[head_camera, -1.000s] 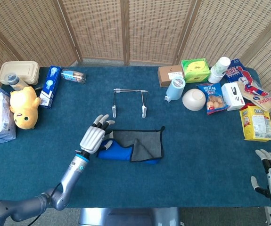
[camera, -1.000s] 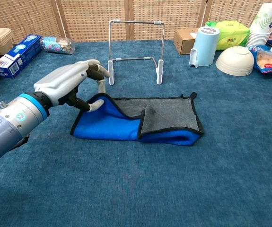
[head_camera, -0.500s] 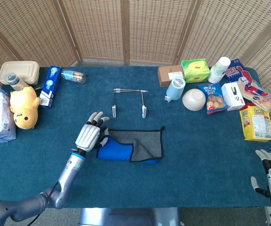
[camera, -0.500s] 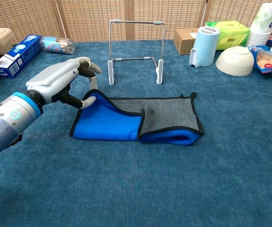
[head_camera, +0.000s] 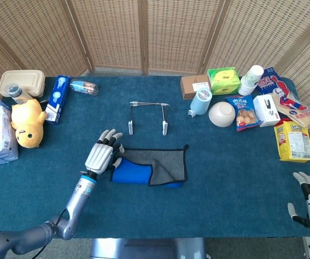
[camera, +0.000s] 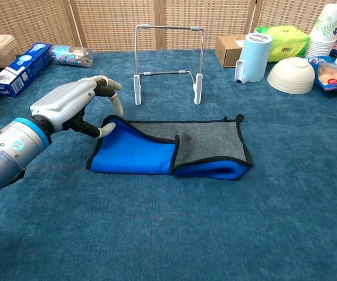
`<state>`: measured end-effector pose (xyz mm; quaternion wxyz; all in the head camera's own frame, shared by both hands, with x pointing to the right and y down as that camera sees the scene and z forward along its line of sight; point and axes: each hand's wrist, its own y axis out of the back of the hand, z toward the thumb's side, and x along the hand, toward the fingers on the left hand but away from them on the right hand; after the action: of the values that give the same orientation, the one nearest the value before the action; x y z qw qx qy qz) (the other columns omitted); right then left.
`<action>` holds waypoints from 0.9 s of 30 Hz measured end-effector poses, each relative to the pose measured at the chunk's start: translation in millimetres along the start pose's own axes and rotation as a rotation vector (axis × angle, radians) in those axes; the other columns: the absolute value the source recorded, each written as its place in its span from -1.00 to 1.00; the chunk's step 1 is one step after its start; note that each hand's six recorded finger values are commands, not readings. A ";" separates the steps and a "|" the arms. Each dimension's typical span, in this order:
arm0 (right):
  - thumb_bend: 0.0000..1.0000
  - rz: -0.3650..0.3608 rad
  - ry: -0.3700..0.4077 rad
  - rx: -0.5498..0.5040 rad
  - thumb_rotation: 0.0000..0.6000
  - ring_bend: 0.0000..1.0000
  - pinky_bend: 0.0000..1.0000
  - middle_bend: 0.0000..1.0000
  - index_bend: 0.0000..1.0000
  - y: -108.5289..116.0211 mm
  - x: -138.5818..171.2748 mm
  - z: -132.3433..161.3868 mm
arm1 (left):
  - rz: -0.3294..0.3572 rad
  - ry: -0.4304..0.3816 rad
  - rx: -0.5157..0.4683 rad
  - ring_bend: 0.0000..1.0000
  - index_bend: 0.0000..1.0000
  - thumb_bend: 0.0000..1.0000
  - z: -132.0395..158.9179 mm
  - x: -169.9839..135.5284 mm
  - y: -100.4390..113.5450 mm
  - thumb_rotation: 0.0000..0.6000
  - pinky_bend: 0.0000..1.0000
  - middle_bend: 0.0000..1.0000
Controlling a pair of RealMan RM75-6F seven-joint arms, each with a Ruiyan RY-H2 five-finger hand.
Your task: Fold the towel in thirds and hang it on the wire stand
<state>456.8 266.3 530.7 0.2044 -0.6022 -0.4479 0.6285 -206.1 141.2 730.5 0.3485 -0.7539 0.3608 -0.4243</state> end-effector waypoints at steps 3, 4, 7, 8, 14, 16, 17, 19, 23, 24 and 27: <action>-0.18 0.001 -0.001 0.000 1.00 -1.00 -0.86 -0.86 -0.88 -0.3 0.3 -0.3 | 0.008 0.003 0.000 -1.00 -0.47 -0.09 0.4 1.6 1.1 1.00 -1.00 -0.79; -0.18 0.002 -0.002 0.000 1.00 -1.00 -0.86 -0.86 -0.89 -0.3 0.3 -0.3 | 0.011 0.002 0.001 -1.00 -0.49 -0.09 0.6 2.2 1.5 1.00 -1.00 -0.81; -0.18 0.001 -0.002 0.001 1.00 -1.00 -0.86 -0.86 -0.89 -0.2 0.7 -0.4 | 0.020 0.002 0.001 -1.00 -0.56 -0.11 1.7 3.9 3.0 1.00 -1.00 -0.84; -0.18 0.001 -0.003 0.000 1.00 -1.00 -0.86 -0.86 -0.89 -0.1 0.8 -0.4 | 0.022 0.002 0.001 -1.00 -0.58 -0.11 2.0 4.3 3.4 1.00 -1.00 -0.85; -0.18 -0.003 -0.005 -0.001 1.00 -1.00 -0.86 -0.86 -0.89 1.1 2.1 -0.7 | 0.025 0.004 0.016 -1.00 -0.64 -0.11 2.3 4.9 2.7 1.00 -1.00 -0.88; -0.18 -0.004 -0.005 -0.002 1.00 -1.00 -0.86 -0.86 -0.89 1.7 3.0 -0.7 | 0.021 0.007 0.024 -1.00 -0.66 -0.11 2.6 4.7 0.9 1.00 -1.00 -0.88; -0.18 -0.005 -0.006 -0.002 1.00 -1.00 -0.86 -0.86 -0.89 1.9 3.4 -0.7 | 0.020 0.007 0.026 -1.00 -0.66 -0.11 2.9 4.7 0.3 1.00 -1.00 -0.89; -0.18 -0.005 -0.006 -0.003 1.00 -1.00 -0.86 -0.86 -0.89 2.2 4.1 -0.6 | 0.016 0.006 0.030 -1.00 -0.67 -0.10 3.5 4.7 -0.8 1.00 -1.00 -0.89; -0.18 -0.007 -0.009 -0.005 1.00 -1.00 -0.86 -0.86 -0.89 2.8 5.9 -1.1 | 0.014 0.001 0.033 -1.00 -0.68 -0.08 5.8 4.6 -1.7 1.00 -1.00 -0.89; -0.18 -0.008 -0.010 -0.006 1.00 -1.00 -0.86 -0.86 -0.89 3.0 6.4 -1.2 | 0.017 -0.001 0.034 -1.00 -0.69 -0.08 6.5 4.6 -1.4 1.00 -1.00 -0.89; -0.18 -0.009 -0.008 -0.005 1.00 -1.00 -0.86 -0.86 -0.89 3.6 6.3 -0.5 | 0.026 -0.005 0.021 -1.00 -0.72 -0.08 8.1 4.2 0.6 1.00 -1.00 -0.89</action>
<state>457.1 269.6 524.3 0.2039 -0.5983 -0.4531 0.6286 -197.5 139.2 728.4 0.3626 -0.7464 0.3654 -0.4216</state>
